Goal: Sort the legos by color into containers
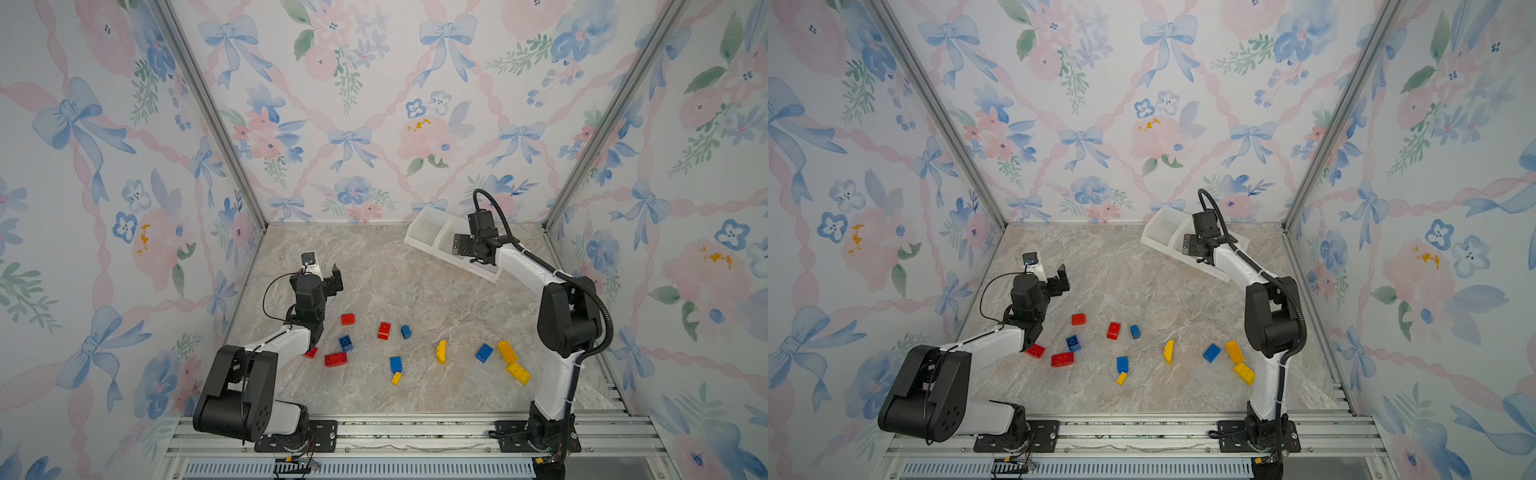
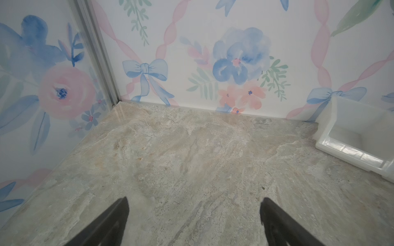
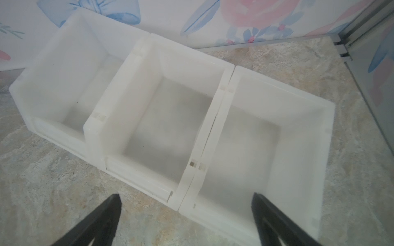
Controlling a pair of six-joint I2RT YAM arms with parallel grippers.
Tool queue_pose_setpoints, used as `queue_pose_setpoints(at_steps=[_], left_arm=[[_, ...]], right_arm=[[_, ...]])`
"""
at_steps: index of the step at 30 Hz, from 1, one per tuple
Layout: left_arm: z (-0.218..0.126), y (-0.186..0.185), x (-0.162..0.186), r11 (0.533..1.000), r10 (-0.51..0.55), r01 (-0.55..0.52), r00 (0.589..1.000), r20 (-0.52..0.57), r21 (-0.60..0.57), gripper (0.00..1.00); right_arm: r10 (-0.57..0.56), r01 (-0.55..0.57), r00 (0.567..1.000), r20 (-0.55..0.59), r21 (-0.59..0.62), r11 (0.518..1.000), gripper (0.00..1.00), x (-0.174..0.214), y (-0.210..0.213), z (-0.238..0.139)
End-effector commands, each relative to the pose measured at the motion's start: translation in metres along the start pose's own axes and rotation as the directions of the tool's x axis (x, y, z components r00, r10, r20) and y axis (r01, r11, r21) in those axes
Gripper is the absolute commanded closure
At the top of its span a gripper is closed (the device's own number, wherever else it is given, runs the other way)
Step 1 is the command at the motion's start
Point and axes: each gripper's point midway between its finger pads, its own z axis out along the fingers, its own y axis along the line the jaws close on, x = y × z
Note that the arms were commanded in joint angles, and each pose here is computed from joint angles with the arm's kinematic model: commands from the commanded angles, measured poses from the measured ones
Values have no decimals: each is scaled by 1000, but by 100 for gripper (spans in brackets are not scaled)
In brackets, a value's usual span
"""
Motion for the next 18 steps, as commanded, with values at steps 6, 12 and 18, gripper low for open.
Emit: queue_pose_setpoints(at_steps=[6, 12, 18], left_arm=[[-2, -17, -5, 997, -44, 47, 998, -40, 67, 2], [-2, -28, -6, 995, -46, 50, 998, -48, 88, 2], [-3, -36, -5, 994, -45, 50, 997, -55, 96, 2]], right_arm=[[111, -107, 981, -160, 34, 994, 10, 20, -13, 32], [120, -115, 978, -171, 36, 993, 19, 21, -16, 48], [111, -106, 979, -169, 39, 994, 28, 22, -16, 57]])
